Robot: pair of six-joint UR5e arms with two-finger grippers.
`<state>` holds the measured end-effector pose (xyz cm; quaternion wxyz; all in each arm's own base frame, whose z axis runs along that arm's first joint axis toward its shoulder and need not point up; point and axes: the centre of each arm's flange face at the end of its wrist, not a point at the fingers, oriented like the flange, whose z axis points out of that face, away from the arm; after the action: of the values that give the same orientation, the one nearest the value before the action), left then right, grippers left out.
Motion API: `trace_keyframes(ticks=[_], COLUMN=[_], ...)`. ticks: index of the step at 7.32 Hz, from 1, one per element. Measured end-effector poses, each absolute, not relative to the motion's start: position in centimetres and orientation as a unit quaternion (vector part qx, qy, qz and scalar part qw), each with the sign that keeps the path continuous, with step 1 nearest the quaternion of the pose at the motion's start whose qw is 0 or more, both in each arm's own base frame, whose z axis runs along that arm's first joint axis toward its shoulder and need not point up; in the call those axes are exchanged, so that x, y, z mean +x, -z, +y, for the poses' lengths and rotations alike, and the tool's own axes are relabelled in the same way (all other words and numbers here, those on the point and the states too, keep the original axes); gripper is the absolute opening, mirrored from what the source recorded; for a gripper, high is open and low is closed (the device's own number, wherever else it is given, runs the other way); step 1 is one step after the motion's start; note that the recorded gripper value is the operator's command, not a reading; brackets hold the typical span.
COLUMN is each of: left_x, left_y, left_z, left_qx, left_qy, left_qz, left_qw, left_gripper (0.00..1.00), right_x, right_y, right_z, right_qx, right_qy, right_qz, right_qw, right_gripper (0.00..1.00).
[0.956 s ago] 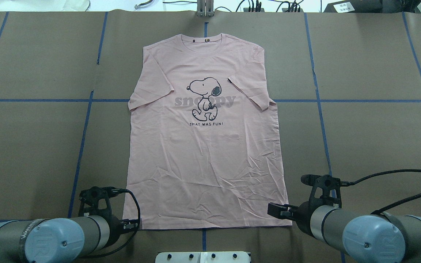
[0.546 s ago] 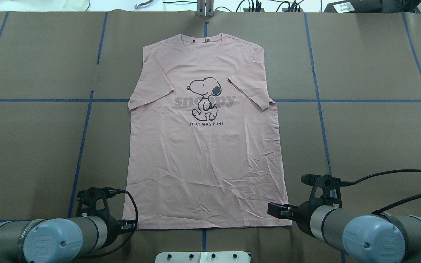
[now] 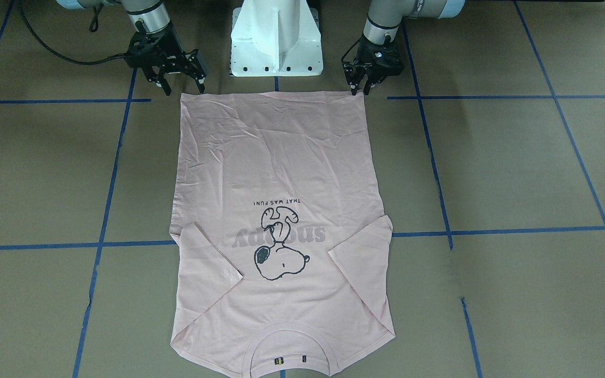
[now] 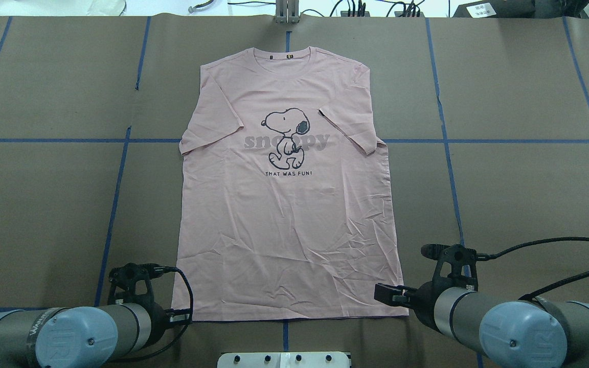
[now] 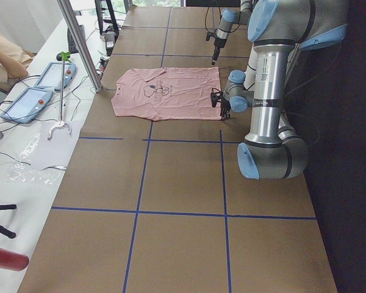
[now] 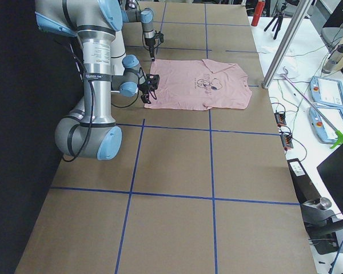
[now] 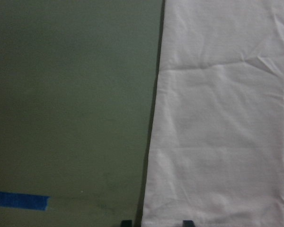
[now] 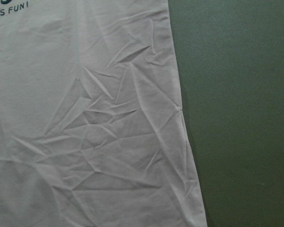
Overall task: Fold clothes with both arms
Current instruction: 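Grasp the hem corners with both grippers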
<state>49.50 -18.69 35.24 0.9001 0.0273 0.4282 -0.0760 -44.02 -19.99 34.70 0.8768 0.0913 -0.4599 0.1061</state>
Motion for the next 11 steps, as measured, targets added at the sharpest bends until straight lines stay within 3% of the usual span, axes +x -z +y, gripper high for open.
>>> trace_keyframes(ticks=[1, 2, 3, 5, 7, 10, 11], left_x=[49.6, 49.6, 49.6, 49.6, 49.6, 49.7, 49.7], left_y=[-35.2, -35.2, -35.1, -35.1, -35.1, -34.6, -34.5], left_z=[-18.6, -18.6, -18.6, -18.7, -18.7, -18.6, -18.6], left_qx=[0.027, 0.027, 0.027, 0.027, 0.027, 0.027, 0.026], left_qy=[0.076, 0.075, 0.076, 0.076, 0.076, 0.075, 0.075], left_qz=[0.428, 0.429, 0.429, 0.429, 0.429, 0.434, 0.435], left_qw=[0.900, 0.900, 0.900, 0.900, 0.900, 0.898, 0.897], left_gripper=[0.27, 0.09, 0.00, 0.00, 0.00, 0.00, 0.00], right_x=[-44.0, -44.0, -44.0, -44.1, -44.7, -46.2, -46.5], right_y=[-34.7, -34.7, -34.7, -34.7, -34.9, -36.2, -36.6], right_z=[-20.0, -20.0, -20.0, -19.9, -18.8, -16.0, -15.5], right_qx=[0.092, 0.094, 0.094, 0.094, 0.091, 0.091, 0.092], right_qy=[-0.106, -0.107, -0.107, -0.106, -0.118, -0.164, -0.170], right_qz=[-0.460, -0.460, -0.460, -0.460, -0.457, -0.421, -0.411], right_qw=[0.877, 0.877, 0.877, 0.877, 0.877, 0.887, 0.891], right_gripper=[0.96, 0.96, 0.96, 0.92, 0.71, 0.54, 0.53])
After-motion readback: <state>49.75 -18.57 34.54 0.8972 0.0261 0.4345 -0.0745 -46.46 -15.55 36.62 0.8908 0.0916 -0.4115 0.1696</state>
